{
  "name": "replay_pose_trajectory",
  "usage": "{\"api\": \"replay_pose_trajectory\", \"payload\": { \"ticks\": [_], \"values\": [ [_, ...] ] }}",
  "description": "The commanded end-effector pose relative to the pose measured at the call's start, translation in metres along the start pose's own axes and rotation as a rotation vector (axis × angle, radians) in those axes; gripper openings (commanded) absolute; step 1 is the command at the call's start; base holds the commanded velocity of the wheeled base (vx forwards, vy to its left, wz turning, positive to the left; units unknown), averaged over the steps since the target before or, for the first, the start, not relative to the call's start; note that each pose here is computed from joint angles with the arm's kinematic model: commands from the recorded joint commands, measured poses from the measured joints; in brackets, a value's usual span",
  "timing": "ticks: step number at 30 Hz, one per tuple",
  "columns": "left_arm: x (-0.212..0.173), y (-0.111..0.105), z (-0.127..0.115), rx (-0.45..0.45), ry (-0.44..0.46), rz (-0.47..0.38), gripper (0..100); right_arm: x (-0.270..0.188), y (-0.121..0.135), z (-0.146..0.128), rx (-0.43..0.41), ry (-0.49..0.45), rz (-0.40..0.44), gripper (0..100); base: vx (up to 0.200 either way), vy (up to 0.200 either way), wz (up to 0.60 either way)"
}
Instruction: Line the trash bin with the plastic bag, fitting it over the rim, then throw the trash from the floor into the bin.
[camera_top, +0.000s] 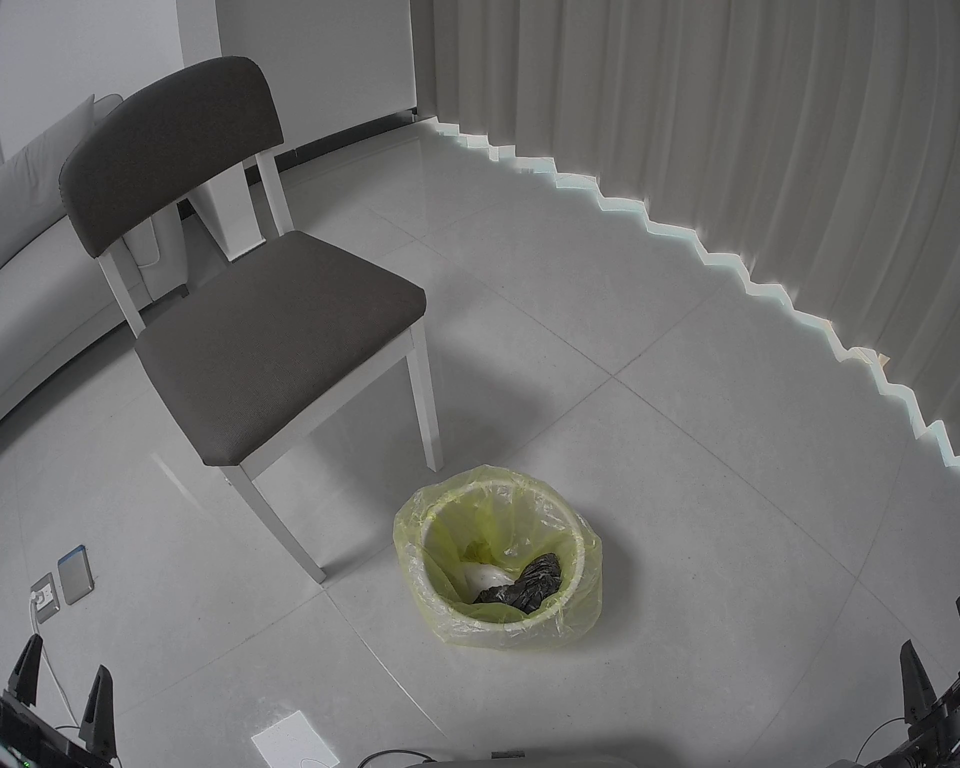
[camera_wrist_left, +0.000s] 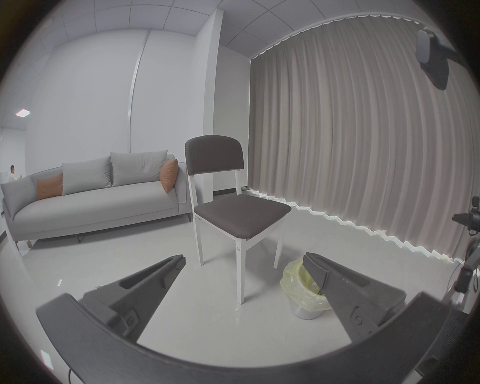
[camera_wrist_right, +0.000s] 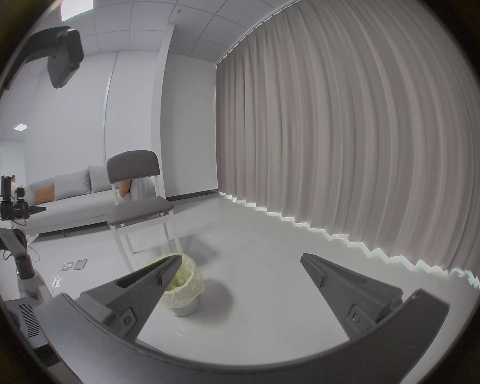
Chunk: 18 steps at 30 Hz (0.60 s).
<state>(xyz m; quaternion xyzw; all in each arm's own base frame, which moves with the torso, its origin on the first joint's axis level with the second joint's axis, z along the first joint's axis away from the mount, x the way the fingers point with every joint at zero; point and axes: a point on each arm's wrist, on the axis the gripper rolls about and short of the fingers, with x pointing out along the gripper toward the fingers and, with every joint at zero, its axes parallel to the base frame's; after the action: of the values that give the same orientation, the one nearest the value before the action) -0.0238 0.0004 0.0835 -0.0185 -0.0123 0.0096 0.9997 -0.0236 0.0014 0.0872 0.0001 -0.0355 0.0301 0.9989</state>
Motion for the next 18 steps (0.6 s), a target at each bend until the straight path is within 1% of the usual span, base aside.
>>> {"api": "replay_pose_trajectory", "payload": {
  "ticks": [1, 2, 3, 6, 8, 9, 10, 12, 18],
  "values": [
    [0.0008, 0.0003, -0.0071, 0.005, 0.015, 0.004, 100, 0.0005, 0.0004, -0.0043, 0.001, 0.004, 0.018, 100, 0.0, 0.0, 0.0],
    [0.0008, 0.0003, -0.0071, 0.008, 0.015, 0.002, 100, 0.0004, 0.0017, -0.0037, 0.0, -0.004, 0.078, 100, 0.0, 0.0, 0.0],
    [0.0008, 0.0002, -0.0071, 0.009, 0.015, 0.002, 100, 0.0003, 0.0024, -0.0036, -0.001, -0.005, 0.11, 100, 0.0, 0.0, 0.0],
    [0.0008, 0.0002, -0.0071, 0.013, 0.015, 0.002, 100, 0.0002, 0.0027, -0.0039, 0.013, -0.001, 0.124, 100, 0.0, 0.0, 0.0],
    [0.0008, 0.0002, -0.0071, 0.019, 0.015, -0.001, 100, 0.0003, 0.0021, -0.0039, 0.03, -0.001, 0.096, 100, 0.0, 0.0, 0.0],
    [0.0008, 0.0002, -0.0071, 0.019, 0.015, -0.001, 100, 0.0003, 0.0021, -0.0039, 0.03, -0.001, 0.096, 100, 0.0, 0.0, 0.0],
    [0.0008, 0.0002, -0.0071, 0.014, 0.015, -0.001, 100, 0.0004, 0.0, -0.0043, 0.035, 0.002, 0.004, 100, 0.0, 0.0, 0.0],
    [0.0008, 0.0002, -0.0071, 0.011, 0.015, -0.002, 100, 0.0004, -0.0011, -0.0039, 0.036, -0.003, -0.045, 100, 0.0, 0.0, 0.0],
    [0.0008, 0.0002, -0.0075, 0.028, 0.018, -0.004, 100, 0.0003, -0.0011, -0.0031, 0.033, -0.013, -0.046, 100, 0.0, 0.0, 0.0]
  ]
}}
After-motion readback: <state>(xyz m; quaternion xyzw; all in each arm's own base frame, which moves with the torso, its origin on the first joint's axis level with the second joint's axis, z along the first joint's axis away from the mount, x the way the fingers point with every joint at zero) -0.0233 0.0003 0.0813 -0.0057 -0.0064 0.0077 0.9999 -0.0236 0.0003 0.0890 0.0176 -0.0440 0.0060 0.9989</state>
